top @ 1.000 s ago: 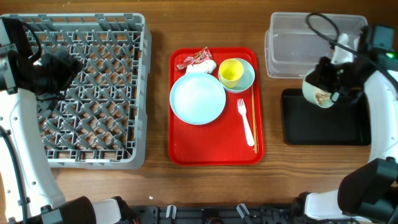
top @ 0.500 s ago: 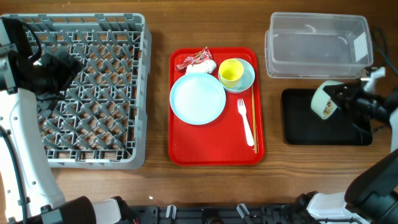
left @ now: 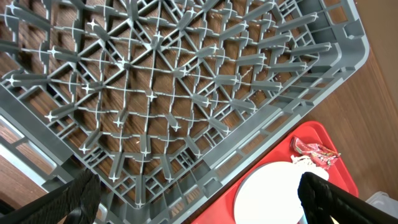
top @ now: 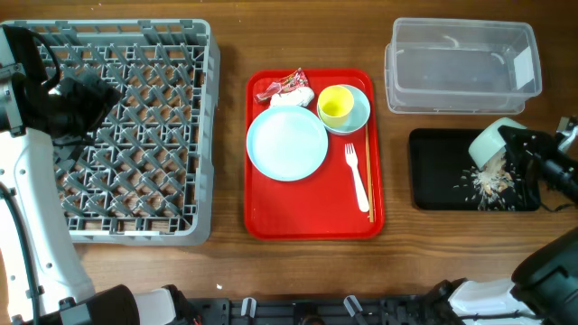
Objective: Sort waste into correct bins and load items into the dishwasher rack
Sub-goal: 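Tip the green bowl over the black tray to dump the rice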
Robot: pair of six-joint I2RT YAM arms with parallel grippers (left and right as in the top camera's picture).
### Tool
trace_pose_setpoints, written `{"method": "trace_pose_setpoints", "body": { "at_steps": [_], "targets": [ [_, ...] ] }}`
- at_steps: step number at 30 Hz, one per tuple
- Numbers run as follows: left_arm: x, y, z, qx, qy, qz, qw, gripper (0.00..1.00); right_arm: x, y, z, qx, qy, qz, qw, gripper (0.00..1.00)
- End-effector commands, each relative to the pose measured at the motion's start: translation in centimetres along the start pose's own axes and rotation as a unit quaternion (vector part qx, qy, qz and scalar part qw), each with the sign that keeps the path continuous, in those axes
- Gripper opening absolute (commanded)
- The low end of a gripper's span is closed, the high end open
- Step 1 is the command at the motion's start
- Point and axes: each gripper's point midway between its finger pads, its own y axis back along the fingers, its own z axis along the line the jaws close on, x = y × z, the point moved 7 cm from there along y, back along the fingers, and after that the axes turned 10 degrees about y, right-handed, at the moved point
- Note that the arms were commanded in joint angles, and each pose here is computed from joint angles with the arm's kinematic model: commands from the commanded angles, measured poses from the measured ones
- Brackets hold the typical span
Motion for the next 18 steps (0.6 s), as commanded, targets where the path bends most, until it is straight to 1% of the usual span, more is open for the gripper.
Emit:
{"method": "trace_pose_setpoints", "body": {
  "at_steps": [1, 5, 9, 10, 11, 12, 13, 15, 16, 18],
  "targets": [
    [-0.2, 0.2, 0.0, 0.003, 0.007, -0.003, 1.000, 1.00, -0.3, -0.2, -0.4, -0.030, -0.041, -0.003, 0.999, 0.04],
    [-0.2, 0.2, 0.0, 0.003, 0.007, -0.003, 1.000, 1.00, -0.1, -0.2, 0.3, -0.077, -0.067, 0.005, 0.995, 0.04],
    [-0.2, 0.2, 0.0, 0.003, 0.007, -0.003, 1.000, 1.00, -0.2, -0.2, 0.0, -0.067, -0.114, 0.006, 0.991, 0.04],
    [-0.2, 0.2, 0.0, 0.003, 0.007, -0.003, 1.000, 1.00, 0.0, -0.2, 0.3, -0.080, -0.123, 0.011, 0.989, 0.04],
    [-0.2, 0.2, 0.0, 0.003, 0.007, -0.003, 1.000, 1.00, 0.5, 0.0, 1.1, -0.117, -0.133, 0.020, 0.984, 0.04],
    [-0.2, 0.2, 0.0, 0.003, 0.007, -0.003, 1.000, 1.00, 0.7, 0.1, 1.5, -0.136, -0.128, 0.021, 0.982, 0.04],
    [-0.2, 0.2, 0.0, 0.003, 0.007, -0.003, 1.000, 1.00, 0.7, 0.1, 1.5, -0.137, -0.119, 0.020, 0.983, 0.04],
    [-0.2, 0.2, 0.0, 0.003, 0.007, -0.003, 1.000, 1.00, 0.1, -0.2, -0.1, -0.061, -0.114, 0.008, 0.991, 0.04],
    [-0.2, 0.2, 0.0, 0.003, 0.007, -0.003, 1.000, 1.00, 0.0, -0.2, -0.5, -0.041, -0.121, 0.005, 0.992, 0.04],
    [-0.2, 0.2, 0.0, 0.003, 0.007, -0.003, 1.000, 1.00, 0.0, -0.2, 0.1, -0.072, -0.117, 0.009, 0.990, 0.04]
  ]
}}
